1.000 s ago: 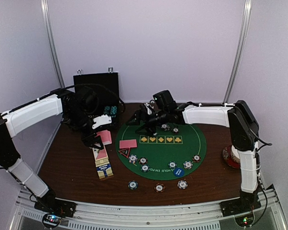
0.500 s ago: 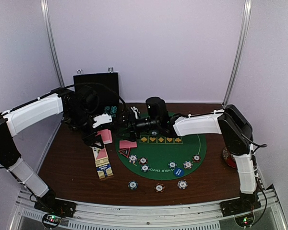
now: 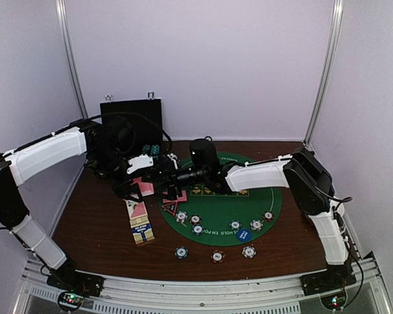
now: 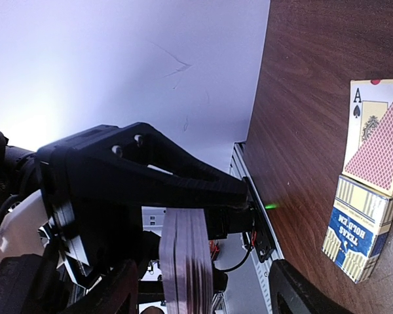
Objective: Distribute texas hold em gaming equipment
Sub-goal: Pick up the poker card from the face-down deck piles.
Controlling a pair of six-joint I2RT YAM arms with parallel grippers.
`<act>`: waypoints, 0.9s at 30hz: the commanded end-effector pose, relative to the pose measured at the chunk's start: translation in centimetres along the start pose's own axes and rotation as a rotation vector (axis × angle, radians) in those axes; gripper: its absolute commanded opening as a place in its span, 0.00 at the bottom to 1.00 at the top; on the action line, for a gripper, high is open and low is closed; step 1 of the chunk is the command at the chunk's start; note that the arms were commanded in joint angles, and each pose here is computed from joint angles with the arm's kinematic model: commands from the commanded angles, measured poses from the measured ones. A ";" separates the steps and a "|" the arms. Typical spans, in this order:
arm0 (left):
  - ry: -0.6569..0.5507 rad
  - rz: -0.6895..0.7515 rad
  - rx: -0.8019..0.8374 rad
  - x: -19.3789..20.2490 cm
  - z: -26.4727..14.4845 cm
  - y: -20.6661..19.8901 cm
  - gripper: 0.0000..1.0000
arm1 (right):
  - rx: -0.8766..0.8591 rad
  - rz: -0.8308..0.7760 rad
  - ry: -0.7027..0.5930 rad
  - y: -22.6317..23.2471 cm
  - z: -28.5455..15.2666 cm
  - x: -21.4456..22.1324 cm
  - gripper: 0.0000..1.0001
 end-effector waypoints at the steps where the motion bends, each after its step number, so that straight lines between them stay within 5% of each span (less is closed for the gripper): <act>1: -0.041 -0.003 -0.011 -0.8 -0.7 0.5 0.25 | -0.046 -0.041 0.047 1.2 0.8 0.2 0.72; 13: -0.051 -0.004 -0.006 -1.0 -0.8 0.5 0.25 | 0.028 0.006 0.108 -0.4 2.5 -0.3 0.64; 27: -0.043 -0.002 -0.009 -0.9 -0.8 0.5 0.24 | 0.145 -0.006 0.026 -0.6 -1.1 -0.8 0.57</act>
Point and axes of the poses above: each gripper's point midway between its finger pads, its own z axis out along the fingers, its own y axis along the line the jaws close on, x = y × z, the point moved 9 cm from there along -z, back along the fingers, and after that the axes turned 5 degrees about z, right-handed, at the moved point
